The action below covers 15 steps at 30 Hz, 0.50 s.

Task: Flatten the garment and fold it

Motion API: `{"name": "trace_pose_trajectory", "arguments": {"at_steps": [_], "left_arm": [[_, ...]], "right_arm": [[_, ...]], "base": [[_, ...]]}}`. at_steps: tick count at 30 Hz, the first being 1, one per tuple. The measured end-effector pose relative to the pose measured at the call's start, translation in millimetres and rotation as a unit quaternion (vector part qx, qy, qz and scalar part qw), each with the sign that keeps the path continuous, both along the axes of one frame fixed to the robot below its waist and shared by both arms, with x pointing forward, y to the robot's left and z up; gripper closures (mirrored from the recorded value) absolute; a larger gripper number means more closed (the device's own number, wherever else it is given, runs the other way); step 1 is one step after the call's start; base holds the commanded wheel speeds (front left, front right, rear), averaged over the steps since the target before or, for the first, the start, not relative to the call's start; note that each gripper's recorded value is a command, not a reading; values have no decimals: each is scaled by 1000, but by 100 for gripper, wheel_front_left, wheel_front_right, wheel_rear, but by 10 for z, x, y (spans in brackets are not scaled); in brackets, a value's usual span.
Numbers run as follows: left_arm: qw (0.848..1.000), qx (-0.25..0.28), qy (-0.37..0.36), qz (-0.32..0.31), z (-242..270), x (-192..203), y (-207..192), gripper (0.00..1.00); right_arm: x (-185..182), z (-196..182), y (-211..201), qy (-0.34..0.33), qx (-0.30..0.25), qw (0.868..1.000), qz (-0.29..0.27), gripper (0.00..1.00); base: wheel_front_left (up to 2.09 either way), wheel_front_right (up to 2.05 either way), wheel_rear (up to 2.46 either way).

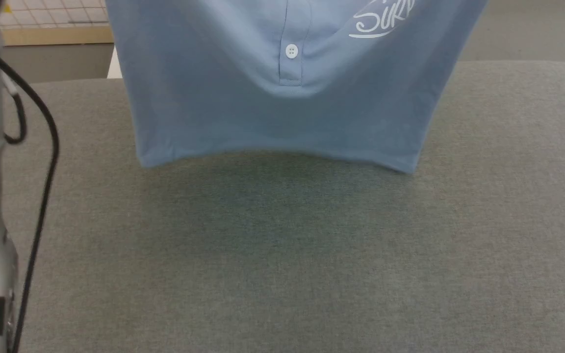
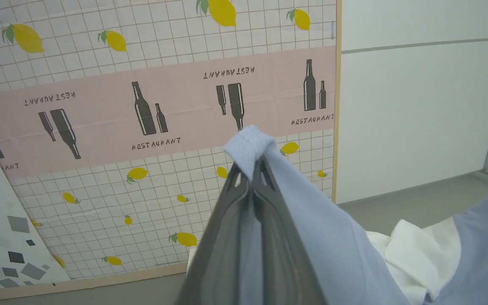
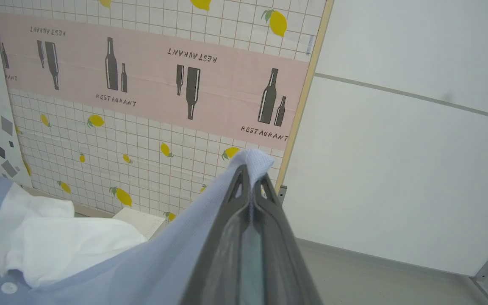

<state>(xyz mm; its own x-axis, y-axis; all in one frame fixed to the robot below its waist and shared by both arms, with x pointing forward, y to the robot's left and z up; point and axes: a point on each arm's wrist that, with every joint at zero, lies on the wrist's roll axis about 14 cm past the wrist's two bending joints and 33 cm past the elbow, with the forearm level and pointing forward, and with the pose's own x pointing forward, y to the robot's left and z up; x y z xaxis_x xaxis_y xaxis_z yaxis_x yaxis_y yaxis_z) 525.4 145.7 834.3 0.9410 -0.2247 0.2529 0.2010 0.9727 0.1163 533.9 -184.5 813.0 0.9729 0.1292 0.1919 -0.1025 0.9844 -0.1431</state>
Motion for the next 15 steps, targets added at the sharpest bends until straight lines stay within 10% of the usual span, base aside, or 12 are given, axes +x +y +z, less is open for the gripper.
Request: {"name": "trace_pose_trajectory", "arguments": {"at_steps": [15], "left_arm": [[998,-47,-25,22,215,486,-21,100]], "right_arm": [[365,158,3,8,-19,1000,-20,100]], "base": [[0,0,0]]}}
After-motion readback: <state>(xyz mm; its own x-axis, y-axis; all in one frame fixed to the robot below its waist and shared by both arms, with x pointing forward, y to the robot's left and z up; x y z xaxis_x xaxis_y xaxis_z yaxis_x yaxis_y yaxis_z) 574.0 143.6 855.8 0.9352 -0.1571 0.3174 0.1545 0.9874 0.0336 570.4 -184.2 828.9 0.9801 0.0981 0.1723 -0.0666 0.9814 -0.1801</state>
